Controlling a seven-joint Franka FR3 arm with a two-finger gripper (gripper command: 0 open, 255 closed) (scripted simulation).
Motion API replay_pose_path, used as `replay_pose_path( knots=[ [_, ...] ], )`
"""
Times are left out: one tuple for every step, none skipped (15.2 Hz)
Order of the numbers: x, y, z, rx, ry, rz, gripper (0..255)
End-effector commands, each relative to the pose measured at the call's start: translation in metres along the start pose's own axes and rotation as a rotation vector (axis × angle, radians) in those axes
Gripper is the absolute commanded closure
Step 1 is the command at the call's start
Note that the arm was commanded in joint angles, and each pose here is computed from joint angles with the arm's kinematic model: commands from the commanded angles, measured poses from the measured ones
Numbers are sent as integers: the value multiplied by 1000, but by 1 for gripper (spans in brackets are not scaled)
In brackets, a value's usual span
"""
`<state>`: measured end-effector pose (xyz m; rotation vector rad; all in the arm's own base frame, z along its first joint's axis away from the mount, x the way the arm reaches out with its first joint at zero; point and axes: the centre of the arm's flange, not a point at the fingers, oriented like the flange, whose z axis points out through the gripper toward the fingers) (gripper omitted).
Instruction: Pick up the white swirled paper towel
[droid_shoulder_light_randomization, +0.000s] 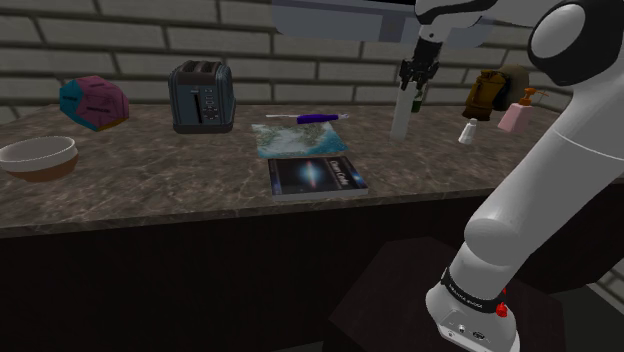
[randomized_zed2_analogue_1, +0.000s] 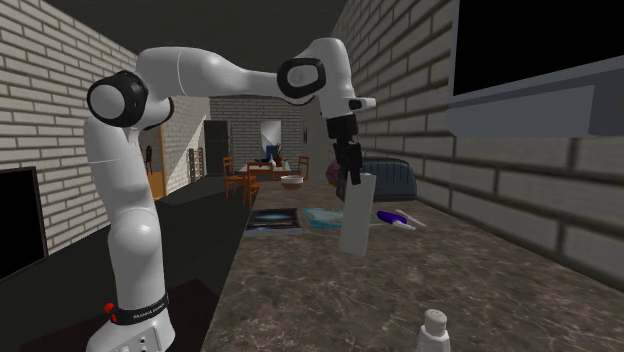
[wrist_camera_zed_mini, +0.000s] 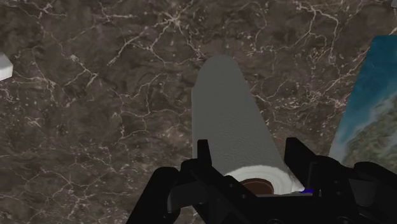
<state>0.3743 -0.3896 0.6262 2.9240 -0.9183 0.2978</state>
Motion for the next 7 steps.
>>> replay_pose_path(
  knots=[
    [2,-1,-11,0,-1,0,255],
    [3,-1,-16,0,-1,0,255],
    [4,-1,-21,0,-1,0,255],
    [5,-1,-26,0,-1,0,255],
    [6,-1,-31,0,-1,0,255],
    [6,-1,-32,0,-1,0,255],
    [6,-1,-32,0,-1,0,255]
  ],
)
